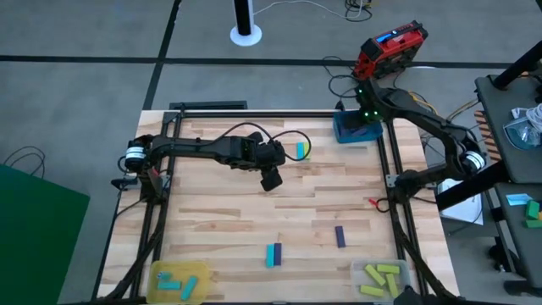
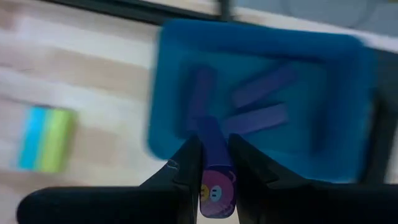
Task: Sort blocks
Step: Put the violet block into the blue bin
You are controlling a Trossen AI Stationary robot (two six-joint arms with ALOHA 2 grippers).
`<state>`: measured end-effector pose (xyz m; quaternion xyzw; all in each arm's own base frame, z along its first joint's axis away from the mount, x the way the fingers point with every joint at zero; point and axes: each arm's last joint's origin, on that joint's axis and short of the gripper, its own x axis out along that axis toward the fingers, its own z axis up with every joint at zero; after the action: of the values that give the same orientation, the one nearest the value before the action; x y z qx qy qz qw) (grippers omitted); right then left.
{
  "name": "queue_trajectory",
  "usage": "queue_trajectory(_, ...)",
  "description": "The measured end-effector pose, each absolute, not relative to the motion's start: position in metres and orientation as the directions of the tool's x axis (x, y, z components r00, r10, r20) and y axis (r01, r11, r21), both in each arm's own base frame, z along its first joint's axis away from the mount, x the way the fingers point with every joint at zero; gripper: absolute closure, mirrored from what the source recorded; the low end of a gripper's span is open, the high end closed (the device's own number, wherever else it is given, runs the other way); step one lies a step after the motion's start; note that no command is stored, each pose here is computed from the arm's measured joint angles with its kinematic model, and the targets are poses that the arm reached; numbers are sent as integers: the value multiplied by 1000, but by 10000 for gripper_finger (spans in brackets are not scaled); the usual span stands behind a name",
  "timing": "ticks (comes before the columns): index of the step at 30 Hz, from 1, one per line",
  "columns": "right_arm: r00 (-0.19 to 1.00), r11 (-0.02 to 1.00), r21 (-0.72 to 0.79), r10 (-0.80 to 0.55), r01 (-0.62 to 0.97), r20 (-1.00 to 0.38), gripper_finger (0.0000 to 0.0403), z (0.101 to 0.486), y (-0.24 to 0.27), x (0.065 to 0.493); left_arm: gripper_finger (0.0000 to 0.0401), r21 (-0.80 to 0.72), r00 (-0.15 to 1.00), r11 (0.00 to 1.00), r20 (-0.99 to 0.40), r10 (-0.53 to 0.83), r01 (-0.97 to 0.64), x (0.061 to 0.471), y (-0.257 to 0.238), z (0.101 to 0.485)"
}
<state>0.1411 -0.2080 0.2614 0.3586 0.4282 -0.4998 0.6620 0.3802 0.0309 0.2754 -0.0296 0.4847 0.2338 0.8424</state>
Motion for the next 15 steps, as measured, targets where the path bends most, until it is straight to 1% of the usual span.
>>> queue_trajectory(2,75,233,-11,-357,972,-931,348,258,-210,138,209,177,421,889,-830,365,-423,380,31,275)
queue_trajectory(7,33,231,-48,-336,972,-941,348,248,-217,141,209,177,421,889,-830,366,-423,380,31,275)
queue_trajectory(12,-14,227,-88,-308,970,-951,335,235,-223,144,209,173,421,887,-830,366,-429,380,31,275)
queue_trajectory(15,-26,238,-99,-292,966,-956,339,230,-225,146,209,164,421,882,-830,366,-442,380,31,275)
